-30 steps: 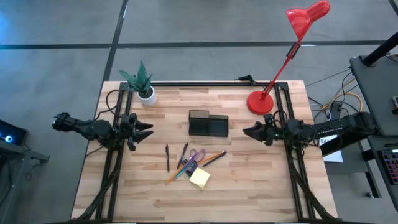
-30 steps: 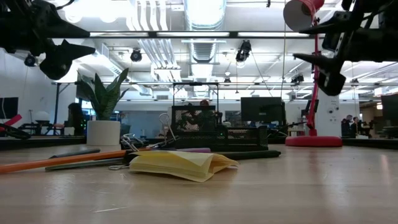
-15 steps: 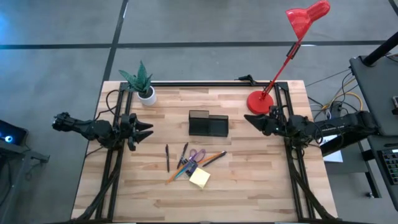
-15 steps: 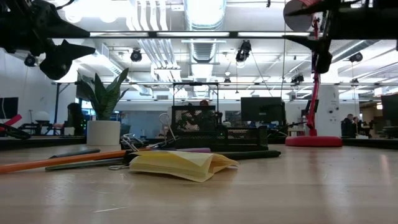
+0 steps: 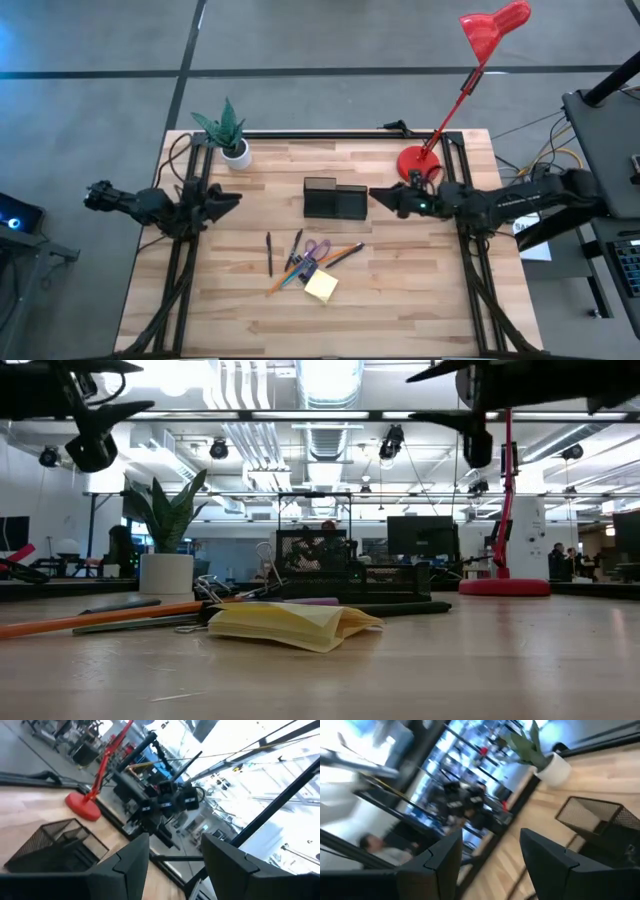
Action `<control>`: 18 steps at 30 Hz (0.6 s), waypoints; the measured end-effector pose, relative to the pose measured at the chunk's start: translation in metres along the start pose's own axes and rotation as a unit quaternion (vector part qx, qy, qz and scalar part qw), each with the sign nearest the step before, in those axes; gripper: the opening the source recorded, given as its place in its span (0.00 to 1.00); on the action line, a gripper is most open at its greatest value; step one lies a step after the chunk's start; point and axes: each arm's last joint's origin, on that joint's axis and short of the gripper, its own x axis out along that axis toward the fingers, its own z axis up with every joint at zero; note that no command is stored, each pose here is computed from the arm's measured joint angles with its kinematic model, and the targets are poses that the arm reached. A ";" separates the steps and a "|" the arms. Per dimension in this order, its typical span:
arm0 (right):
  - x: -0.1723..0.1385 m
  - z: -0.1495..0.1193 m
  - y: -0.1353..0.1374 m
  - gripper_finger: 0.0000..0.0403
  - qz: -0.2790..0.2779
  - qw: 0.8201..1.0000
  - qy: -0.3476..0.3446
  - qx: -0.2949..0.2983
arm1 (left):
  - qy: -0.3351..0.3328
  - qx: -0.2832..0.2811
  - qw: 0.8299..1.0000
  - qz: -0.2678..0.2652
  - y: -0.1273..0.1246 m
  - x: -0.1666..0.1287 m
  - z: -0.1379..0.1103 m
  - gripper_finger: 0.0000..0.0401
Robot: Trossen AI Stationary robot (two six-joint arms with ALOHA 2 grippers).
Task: Pick and place office supplies into organizer
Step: Put the middle black binder clip into the black desk organizer
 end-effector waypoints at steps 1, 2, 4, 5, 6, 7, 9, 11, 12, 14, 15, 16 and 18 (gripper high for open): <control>0.005 0.000 0.002 0.47 -0.011 1.000 0.009 -0.005 | -0.009 -0.003 1.000 -0.003 -0.001 0.000 0.002 0.42; 0.010 -0.001 0.003 0.47 -0.023 0.999 0.022 -0.010 | -0.017 -0.008 1.000 -0.009 -0.002 0.000 0.003 0.42; 0.020 -0.001 0.007 0.47 -0.040 0.997 0.063 -0.023 | -0.032 -0.018 0.999 -0.018 -0.005 0.000 0.006 0.42; 0.025 -0.002 0.009 0.47 -0.048 0.995 0.088 -0.030 | -0.038 -0.022 0.999 -0.022 -0.005 0.000 0.007 0.42; 0.029 -0.002 0.011 0.47 -0.057 0.991 0.115 -0.038 | -0.042 -0.026 0.998 -0.025 -0.006 0.000 0.008 0.42; 0.034 -0.002 0.014 0.47 -0.065 0.987 0.142 -0.048 | -0.046 -0.032 0.998 -0.029 -0.007 -0.001 0.009 0.42; 0.044 -0.002 0.022 0.47 -0.082 0.975 0.191 -0.079 | -0.053 -0.050 0.997 -0.037 -0.008 -0.001 0.011 0.42; 0.052 -0.001 0.030 0.47 -0.105 0.958 0.237 -0.125 | -0.060 -0.052 0.996 -0.041 -0.009 -0.001 0.012 0.42; 0.057 0.000 0.034 0.47 -0.118 0.947 0.258 -0.151 | -0.062 -0.047 0.996 -0.039 -0.009 -0.001 0.013 0.42; 0.065 0.001 0.041 0.47 -0.147 0.917 0.304 -0.210 | -0.060 -0.030 0.997 -0.035 -0.009 0.000 0.012 0.42; 0.068 0.000 0.044 0.47 -0.156 0.899 0.329 -0.243 | -0.056 -0.023 0.998 -0.033 -0.009 0.000 0.011 0.42; 0.073 -0.001 0.049 0.47 -0.159 0.879 0.353 -0.277 | -0.052 -0.017 0.998 -0.033 -0.008 0.001 0.010 0.42; 0.081 -0.007 0.054 0.47 -0.159 0.828 0.408 -0.350 | -0.036 0.004 0.999 -0.033 -0.008 0.002 0.007 0.42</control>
